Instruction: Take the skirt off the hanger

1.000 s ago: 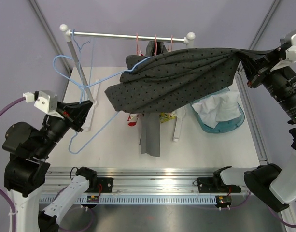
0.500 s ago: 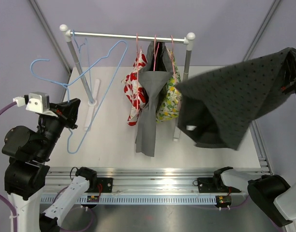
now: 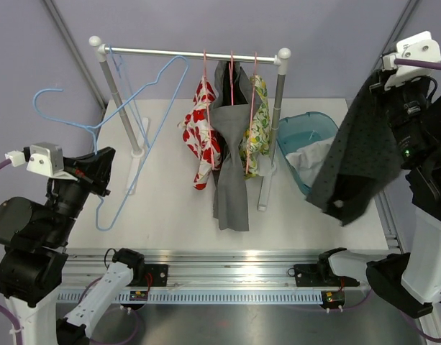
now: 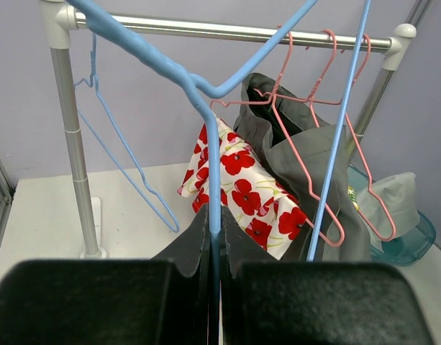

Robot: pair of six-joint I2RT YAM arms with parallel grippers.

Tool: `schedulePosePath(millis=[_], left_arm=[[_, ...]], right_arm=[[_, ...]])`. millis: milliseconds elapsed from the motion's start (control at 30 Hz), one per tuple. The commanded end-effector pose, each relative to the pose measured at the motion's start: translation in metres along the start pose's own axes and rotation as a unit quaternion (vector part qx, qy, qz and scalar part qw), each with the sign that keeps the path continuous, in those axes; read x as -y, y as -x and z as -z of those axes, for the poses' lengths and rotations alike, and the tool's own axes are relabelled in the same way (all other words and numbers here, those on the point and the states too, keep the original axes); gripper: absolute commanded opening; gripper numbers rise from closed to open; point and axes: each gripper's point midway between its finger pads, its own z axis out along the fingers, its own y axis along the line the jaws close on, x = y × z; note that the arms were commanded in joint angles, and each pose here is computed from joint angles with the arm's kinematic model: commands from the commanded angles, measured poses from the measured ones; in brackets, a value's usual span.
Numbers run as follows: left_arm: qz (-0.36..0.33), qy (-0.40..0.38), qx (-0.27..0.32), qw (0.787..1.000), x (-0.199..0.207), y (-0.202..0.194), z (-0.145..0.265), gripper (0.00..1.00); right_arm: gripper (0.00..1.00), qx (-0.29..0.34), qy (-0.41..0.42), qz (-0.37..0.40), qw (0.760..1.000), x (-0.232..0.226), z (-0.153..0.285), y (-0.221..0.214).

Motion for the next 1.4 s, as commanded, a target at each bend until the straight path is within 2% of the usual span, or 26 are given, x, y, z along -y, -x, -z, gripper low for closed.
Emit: schedulePosePath(millis=[0, 200, 333, 633, 867, 1133, 1233, 1367], left_arm=[[-0.01, -0.011, 0.035, 0.999, 0.004, 0.016, 0.01, 0.0], [-0.014, -0.01, 0.035, 0.999, 0.003, 0.011, 0.018, 0.0], [-0.019, -0.008, 0.032, 0.999, 0.001, 0.006, 0.02, 0.0], [-0.025, -0.003, 0.025, 0.999, -0.002, -0.003, 0.021, 0.0], [-0.025, -0.001, 0.022, 0.999, -0.003, -0.007, 0.018, 0.0], [-0.024, 0.007, 0.02, 0.999, -0.006, -0.01, 0.017, 0.0], [-0.022, 0.008, 0.017, 1.0, -0.007, -0.013, 0.016, 0.0], [-0.022, 0.011, 0.017, 1.0, -0.008, -0.014, 0.016, 0.0]], right_arm=[[0.0, 0.054, -0.061, 0.005, 0.997, 0.029, 0.003, 0.03], [0.0, 0.001, -0.113, 0.057, 0.992, 0.04, -0.018, -0.004], [0.0, -0.017, -0.113, 0.062, 0.991, 0.037, -0.031, -0.022], [0.0, 0.002, -0.142, 0.06, 0.988, 0.059, -0.074, -0.019], [0.0, 0.019, -0.186, 0.04, 0.982, 0.113, -0.113, -0.02], [0.0, 0.031, -0.161, 0.039, 0.986, 0.11, -0.148, -0.032], [0.0, 0.022, -0.127, 0.034, 0.991, 0.094, -0.159, -0.048], [0.0, 0.021, -0.028, 0.024, 0.999, 0.049, -0.161, -0.072]])
